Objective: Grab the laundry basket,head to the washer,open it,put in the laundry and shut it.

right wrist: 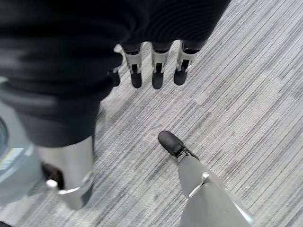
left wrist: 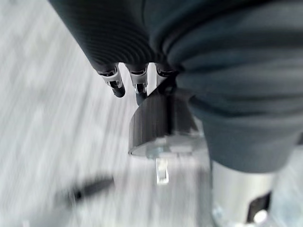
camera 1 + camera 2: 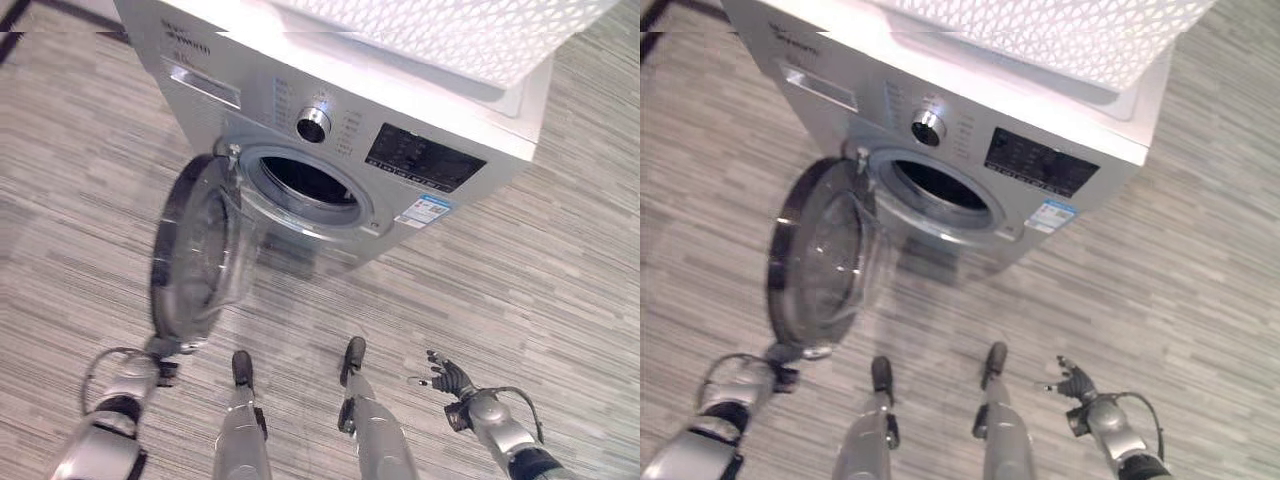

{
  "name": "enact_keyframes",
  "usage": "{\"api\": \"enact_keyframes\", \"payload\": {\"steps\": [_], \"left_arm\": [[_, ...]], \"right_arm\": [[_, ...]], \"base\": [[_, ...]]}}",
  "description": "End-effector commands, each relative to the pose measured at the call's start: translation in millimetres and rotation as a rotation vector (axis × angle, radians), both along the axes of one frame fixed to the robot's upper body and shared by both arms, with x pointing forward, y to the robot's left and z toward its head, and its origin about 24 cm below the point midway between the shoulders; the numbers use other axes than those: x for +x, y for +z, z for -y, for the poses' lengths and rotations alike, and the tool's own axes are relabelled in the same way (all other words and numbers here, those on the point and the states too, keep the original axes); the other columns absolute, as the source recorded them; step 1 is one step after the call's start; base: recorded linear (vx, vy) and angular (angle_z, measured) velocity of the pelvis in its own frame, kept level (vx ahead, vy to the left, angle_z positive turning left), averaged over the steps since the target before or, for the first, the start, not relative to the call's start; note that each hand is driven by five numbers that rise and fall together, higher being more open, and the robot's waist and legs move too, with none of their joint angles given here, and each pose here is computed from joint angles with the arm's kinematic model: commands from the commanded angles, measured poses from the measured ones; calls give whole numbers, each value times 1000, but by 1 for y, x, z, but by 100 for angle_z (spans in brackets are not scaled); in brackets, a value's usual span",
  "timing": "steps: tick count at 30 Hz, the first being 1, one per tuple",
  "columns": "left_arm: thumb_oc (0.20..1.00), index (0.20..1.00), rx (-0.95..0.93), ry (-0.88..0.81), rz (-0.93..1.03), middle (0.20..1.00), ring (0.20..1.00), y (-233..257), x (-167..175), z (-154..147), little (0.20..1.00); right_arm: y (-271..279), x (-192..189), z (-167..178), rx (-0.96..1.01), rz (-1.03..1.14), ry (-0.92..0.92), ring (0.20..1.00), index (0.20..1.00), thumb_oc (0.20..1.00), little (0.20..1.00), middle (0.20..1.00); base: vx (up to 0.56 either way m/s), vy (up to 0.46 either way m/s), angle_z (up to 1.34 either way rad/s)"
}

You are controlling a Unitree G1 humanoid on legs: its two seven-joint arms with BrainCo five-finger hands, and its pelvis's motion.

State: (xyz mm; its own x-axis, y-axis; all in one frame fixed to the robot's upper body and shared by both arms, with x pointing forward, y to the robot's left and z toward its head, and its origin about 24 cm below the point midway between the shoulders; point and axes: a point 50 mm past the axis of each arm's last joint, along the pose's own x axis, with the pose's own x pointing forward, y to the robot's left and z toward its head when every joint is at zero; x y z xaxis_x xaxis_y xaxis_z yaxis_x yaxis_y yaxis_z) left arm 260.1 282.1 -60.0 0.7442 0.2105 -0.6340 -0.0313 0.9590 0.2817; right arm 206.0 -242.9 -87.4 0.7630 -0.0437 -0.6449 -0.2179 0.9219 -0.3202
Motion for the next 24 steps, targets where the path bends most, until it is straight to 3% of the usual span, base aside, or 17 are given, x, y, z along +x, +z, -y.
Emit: {"api": "enact_keyframes", "payload": {"steps": [1,3,4,7,8,9,11,13,14,16,20,24], "left_arm": [[1000,1000,-38,-60,543,1000,1000,116,101,34,1000],[1000,1000,-106,-125,662,1000,1000,139,119,78,1000],[1000,1000,-106,-125,662,1000,1000,139,119,78,1000],[1000,1000,-214,-311,775,1000,1000,158,123,144,1000],[1000,1000,-334,-482,837,1000,1000,166,108,187,1000],[1000,1000,-334,-483,836,1000,1000,166,108,187,1000],[1000,1000,-382,-725,844,1000,1000,167,86,237,1000],[1000,1000,-413,-818,846,1000,1000,173,79,266,1000],[1000,1000,-413,-818,846,1000,1000,173,79,267,1000],[1000,1000,-451,-928,898,1000,1000,191,68,303,1000],[1000,1000,-488,-1000,967,1000,1000,204,54,308,1000],[1000,1000,-454,-996,900,1000,1000,175,48,268,1000]], "right_arm": [[15,4,22,-73,53,17,1000,1000,1000,1000,1000],[7,-2,19,-77,29,13,1000,1000,1000,1000,1000],[7,-2,19,-77,29,12,1000,1000,1000,1000,1000],[-6,-12,21,-108,-37,-22,1000,1000,1000,1000,1000],[-11,-17,24,-131,-69,-40,1000,1000,1000,1000,1000],[-11,-18,24,-131,-69,-41,1000,1000,1000,1000,1000],[-18,-26,26,-133,-115,-55,1000,1000,1000,1000,1000],[-21,-29,27,-144,-135,-47,1000,1000,1000,1000,1000],[-21,-29,27,-144,-135,-48,1000,1000,1000,1000,1000],[-20,-28,26,-168,-132,-26,1000,1000,1000,1000,1000],[-14,-16,15,-133,-70,-1,1000,1000,1000,1000,1000],[-11,-12,9,-89,-39,2,1000,1000,1000,1000,1000]], "base": [[0,-93,-6],[-4,-90,-3],[-6,-63,-6],[4,-43,-13],[15,-25,-4],[19,-5,-11],[14,-6,-22],[14,-16,-23],[18,-10,-9],[-14,1,-4],[-21,14,-22],[13,4,-30]]}}
